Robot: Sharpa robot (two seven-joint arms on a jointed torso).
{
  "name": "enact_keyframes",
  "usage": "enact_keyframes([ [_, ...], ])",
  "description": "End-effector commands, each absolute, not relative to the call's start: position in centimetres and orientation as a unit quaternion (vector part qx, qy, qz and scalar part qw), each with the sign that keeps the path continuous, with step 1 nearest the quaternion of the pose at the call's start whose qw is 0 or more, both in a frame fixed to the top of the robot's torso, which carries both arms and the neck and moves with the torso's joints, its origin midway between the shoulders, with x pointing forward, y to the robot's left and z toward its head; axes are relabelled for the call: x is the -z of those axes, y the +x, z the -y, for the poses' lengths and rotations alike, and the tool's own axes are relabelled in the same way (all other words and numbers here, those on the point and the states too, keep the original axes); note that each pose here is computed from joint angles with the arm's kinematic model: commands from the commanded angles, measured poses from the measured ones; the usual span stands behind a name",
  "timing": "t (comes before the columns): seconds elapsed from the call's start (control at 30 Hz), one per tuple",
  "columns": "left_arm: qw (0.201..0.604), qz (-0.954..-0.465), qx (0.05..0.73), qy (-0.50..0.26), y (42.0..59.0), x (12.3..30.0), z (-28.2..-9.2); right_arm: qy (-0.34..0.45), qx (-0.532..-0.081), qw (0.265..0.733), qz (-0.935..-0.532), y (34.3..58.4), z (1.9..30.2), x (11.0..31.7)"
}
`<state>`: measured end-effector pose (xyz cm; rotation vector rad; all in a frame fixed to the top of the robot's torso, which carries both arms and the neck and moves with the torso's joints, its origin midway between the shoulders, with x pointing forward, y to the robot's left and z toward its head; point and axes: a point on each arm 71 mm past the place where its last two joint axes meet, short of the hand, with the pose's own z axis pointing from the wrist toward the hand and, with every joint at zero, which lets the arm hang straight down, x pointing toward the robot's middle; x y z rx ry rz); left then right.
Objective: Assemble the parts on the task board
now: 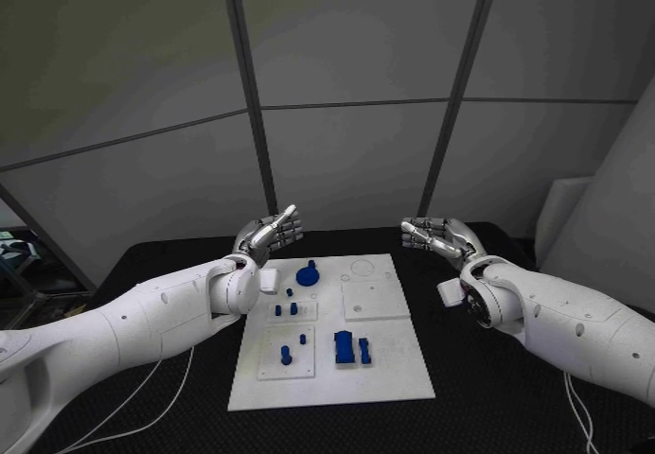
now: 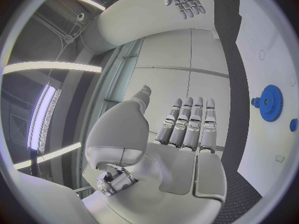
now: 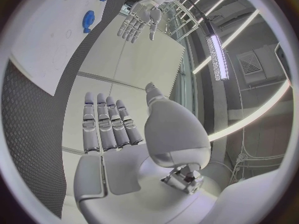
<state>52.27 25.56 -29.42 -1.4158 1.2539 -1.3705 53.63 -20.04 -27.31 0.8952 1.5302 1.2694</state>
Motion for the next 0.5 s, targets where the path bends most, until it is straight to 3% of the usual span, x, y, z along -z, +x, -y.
enact_keyframes([
  [0.03,0.417,-0.495,0.528,-0.55,51.9,28.5,-24.8,0.388,-0.521,0.477,-0.593,53.1,19.8,26.4],
  [0.5,0.479,-0.503,0.51,-0.508,47.5,23.6,-20.1,0.476,-0.516,0.492,-0.515,47.9,19.3,23.2],
])
